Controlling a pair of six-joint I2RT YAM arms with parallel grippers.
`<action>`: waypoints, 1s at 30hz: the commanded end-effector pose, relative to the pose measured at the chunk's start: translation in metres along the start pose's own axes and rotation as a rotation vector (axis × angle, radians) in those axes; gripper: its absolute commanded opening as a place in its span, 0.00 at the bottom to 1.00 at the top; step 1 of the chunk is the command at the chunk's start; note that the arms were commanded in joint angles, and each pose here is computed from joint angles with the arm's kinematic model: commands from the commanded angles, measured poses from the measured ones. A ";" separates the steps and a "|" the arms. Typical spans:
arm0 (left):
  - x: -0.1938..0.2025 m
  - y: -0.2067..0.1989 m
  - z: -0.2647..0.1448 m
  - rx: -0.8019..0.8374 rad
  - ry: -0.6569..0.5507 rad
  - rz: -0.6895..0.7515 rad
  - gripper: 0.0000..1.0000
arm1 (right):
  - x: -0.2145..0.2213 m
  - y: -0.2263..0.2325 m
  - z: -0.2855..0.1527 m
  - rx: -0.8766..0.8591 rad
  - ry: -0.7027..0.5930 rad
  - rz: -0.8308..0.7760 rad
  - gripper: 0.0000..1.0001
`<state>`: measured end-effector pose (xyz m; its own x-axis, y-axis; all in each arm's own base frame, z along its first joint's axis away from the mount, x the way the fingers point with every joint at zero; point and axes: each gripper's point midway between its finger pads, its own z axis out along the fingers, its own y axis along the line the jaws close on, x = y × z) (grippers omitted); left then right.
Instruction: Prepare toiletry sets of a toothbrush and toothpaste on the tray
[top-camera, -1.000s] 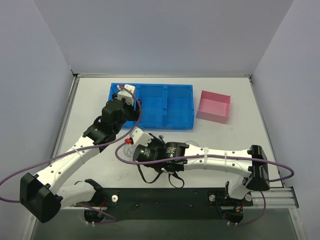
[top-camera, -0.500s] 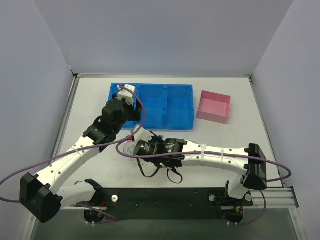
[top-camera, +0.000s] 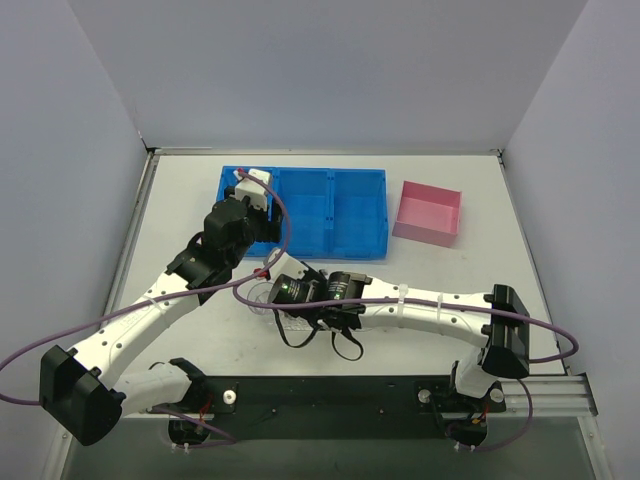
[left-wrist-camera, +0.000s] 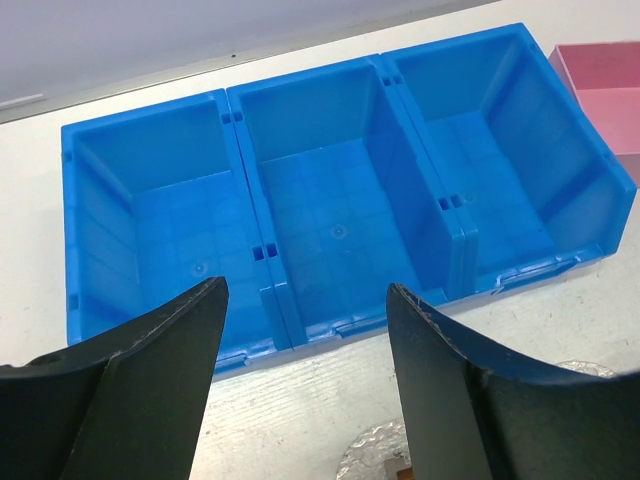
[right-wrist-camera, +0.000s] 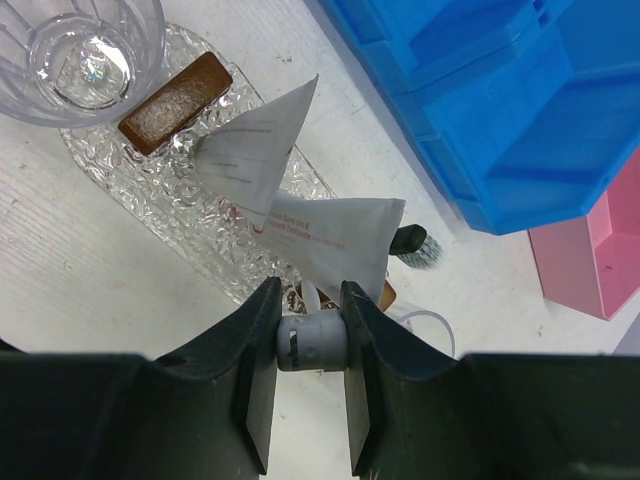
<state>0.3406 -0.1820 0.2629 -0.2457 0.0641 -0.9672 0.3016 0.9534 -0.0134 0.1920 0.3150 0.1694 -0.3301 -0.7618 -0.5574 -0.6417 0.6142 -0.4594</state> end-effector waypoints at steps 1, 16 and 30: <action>-0.031 0.003 -0.004 -0.016 -0.073 -0.027 0.75 | 0.006 -0.002 0.006 0.007 0.029 -0.006 0.00; -0.031 0.002 -0.004 -0.013 -0.071 -0.025 0.75 | 0.013 -0.001 0.014 0.000 0.064 0.008 0.00; -0.031 0.002 -0.004 -0.008 -0.072 -0.025 0.75 | 0.008 -0.003 0.011 -0.002 0.049 0.020 0.10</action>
<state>0.3411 -0.1807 0.2630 -0.2450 0.0639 -0.9674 0.2942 0.9557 -0.0114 0.1948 0.3142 0.1613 -0.3573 -0.7582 -0.5454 -0.6532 0.6202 -0.4344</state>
